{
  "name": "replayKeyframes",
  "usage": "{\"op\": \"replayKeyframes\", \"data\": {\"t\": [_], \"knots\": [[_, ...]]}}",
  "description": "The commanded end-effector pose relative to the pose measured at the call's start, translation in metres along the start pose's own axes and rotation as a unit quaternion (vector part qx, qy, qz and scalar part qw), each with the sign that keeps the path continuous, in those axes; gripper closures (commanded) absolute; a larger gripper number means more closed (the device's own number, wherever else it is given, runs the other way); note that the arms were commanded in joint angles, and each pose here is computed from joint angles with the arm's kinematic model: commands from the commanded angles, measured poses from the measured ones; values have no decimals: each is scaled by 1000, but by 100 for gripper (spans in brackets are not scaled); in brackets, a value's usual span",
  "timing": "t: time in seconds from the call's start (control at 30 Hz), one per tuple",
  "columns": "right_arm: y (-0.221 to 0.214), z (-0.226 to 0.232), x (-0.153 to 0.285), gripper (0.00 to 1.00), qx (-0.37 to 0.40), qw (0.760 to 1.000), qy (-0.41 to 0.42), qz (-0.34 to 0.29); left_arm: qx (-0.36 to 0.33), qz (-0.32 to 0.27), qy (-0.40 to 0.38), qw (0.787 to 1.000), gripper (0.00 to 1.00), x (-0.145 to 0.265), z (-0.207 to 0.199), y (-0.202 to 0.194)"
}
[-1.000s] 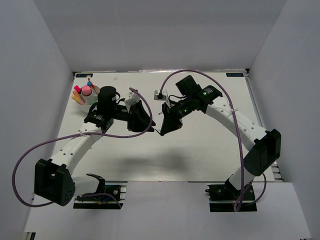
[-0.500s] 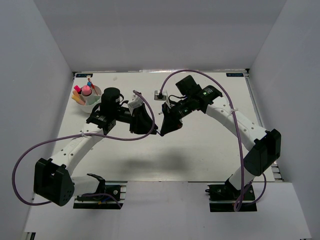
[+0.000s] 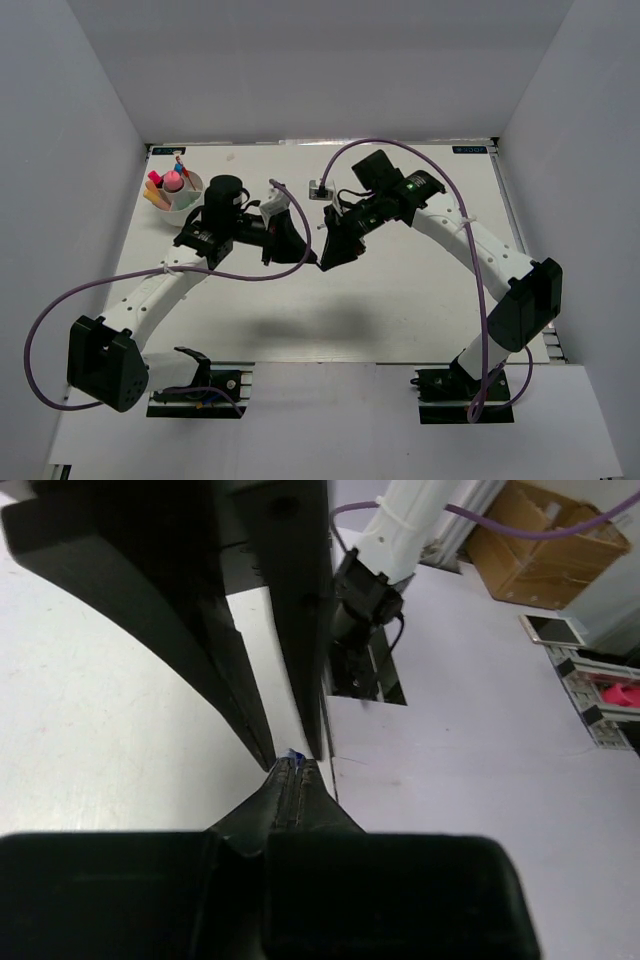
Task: Sort the stationery into containers
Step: Pass the stationery from the right arm to the left, then pass the stationery from the left arm to the right
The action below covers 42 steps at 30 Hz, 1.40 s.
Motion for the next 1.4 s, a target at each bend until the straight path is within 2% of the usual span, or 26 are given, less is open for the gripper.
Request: {"op": "replayKeyframes", "data": {"t": [0.0, 0.1, 0.13, 0.37, 0.47, 0.5, 0.57, 0.6, 0.67, 0.7, 0.77, 0.8, 0.93, 1.0, 1.1, 1.2, 1.37], "knots": [[17, 25, 11, 68, 38, 999, 28, -27, 2, -2, 38, 999, 100, -1, 9, 14], [13, 30, 17, 50, 42, 998, 33, -24, -6, -13, 51, 999, 100, 1, 3, 20], [11, 33, 18, 48, 42, 998, 40, -23, -30, -28, 55, 998, 100, 1, 4, 29], [5, 29, 37, 42, 4, 997, 60, -38, -58, -77, 75, 993, 100, 4, 0, 59], [11, 11, 47, 42, -9, 998, 19, -58, 1, -81, 125, 989, 100, 5, 13, 70], [14, 7, 50, 44, -4, 998, 2, -63, 50, -73, 149, 985, 100, 5, 20, 66], [18, -7, 61, 47, 5, 996, -53, -74, 103, -72, 176, 976, 100, 8, 32, 67], [21, -8, 69, 49, 24, 993, -71, -87, 148, -73, 188, 968, 100, 9, 35, 64], [25, -13, 77, 50, 50, 986, -115, -106, 177, -81, 198, 961, 100, 9, 37, 61], [27, -10, 81, 50, 85, 980, -130, -127, 207, -93, 204, 952, 100, 9, 36, 63], [28, -14, 86, 48, 107, 969, -169, -146, 252, -105, 236, 933, 100, 11, 42, 58], [25, -11, 88, 48, 118, 964, -181, -153, 304, -100, 252, 913, 100, 11, 44, 50], [37, -20, 100, 48, 155, 943, -244, -167, 390, -102, 340, 850, 100, 20, 63, 37], [41, -22, 100, 47, 175, 936, -258, -162, 429, -105, 352, 825, 100, 20, 67, 34], [53, -23, 89, 46, 201, 934, -264, -137, 461, -117, 347, 808, 100, 17, 71, 35], [54, -33, 75, 46, 184, 941, -264, -105, 476, -123, 335, 803, 100, 14, 75, 39], [60, -44, 64, 44, 202, 935, -270, -107, 492, -125, 318, 801, 100, 10, 75, 36]]}}
Point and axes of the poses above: each gripper's point midway between its finger pads, its own x axis back along the fingers, its own z axis along the line the jaws close on, y = z × x, the point moved 4 cm from there along x, back along the fingers, and after that the axes turned 14 degrees about -x, right-handed, at the moved point
